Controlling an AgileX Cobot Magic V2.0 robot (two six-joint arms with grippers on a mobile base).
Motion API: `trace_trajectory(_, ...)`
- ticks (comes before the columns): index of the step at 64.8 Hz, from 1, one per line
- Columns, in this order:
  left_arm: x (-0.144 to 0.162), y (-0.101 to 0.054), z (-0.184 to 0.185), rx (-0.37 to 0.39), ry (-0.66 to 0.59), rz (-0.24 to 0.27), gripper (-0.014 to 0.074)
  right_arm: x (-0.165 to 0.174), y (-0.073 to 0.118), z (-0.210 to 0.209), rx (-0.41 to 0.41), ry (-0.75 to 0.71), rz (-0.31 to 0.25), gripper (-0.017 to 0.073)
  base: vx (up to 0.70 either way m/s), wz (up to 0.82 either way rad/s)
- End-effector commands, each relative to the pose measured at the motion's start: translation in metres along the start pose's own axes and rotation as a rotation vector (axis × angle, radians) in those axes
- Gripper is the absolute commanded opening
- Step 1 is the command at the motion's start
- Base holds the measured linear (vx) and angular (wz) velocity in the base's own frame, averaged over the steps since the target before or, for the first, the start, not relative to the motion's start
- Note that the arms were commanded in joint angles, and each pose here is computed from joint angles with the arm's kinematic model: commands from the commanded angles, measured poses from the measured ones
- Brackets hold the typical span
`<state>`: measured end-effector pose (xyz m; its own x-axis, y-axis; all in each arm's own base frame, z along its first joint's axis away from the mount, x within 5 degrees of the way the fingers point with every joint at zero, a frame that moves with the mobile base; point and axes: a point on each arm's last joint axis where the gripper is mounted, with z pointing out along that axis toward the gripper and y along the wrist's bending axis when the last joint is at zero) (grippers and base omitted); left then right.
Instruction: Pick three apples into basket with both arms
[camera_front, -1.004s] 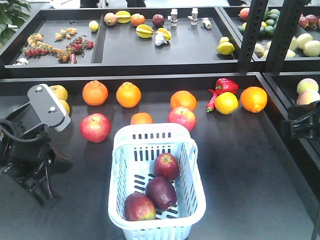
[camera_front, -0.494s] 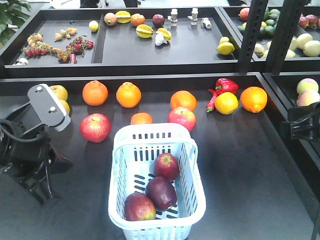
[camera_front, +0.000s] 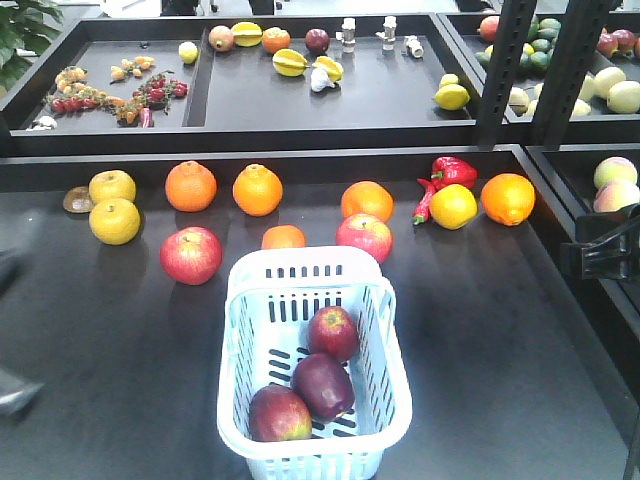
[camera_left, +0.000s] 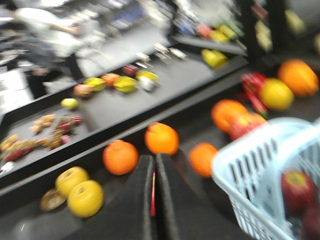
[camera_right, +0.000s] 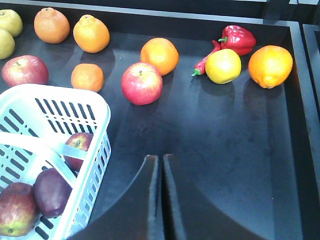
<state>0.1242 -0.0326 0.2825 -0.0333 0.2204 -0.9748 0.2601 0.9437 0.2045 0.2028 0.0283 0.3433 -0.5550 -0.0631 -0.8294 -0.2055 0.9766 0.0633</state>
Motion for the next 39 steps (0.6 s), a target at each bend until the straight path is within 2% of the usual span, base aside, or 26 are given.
trace_trajectory(1,0.009,0.009,-0.018,-0.112,-0.107,-0.090,-0.0006,-0.014,-0.001,-0.009,0.015,-0.099,0.005,-0.0008,0.00,0.00)
trace_trajectory(10,0.045,0.007,-0.040,-0.200,-0.095,-0.102,-0.0006,-0.014,-0.001,-0.009,0.015,-0.099,0.005,-0.0008,0.00,0.00)
trace_trajectory(16,0.066,0.005,-0.051,-0.254,-0.118,-0.133,-0.0006,-0.014,-0.001,-0.009,0.015,-0.099,0.005,-0.0008,0.00,0.00)
trace_trajectory(21,0.076,0.003,-0.058,-0.276,-0.114,-0.163,-0.0006,-0.014,-0.001,-0.009,0.015,-0.099,0.005,-0.0008,0.00,0.00)
trace_trajectory(29,0.082,0.001,-0.064,-0.292,-0.054,-0.176,-0.0006,-0.014,-0.001,-0.009,0.015,-0.099,0.005,-0.0008,0.00,0.00)
trace_trajectory(39,0.087,-0.001,-0.069,-0.296,-0.057,-0.285,-0.0006,-0.014,-0.001,-0.009,0.015,-0.099,0.005,-0.0008,0.00,0.00)
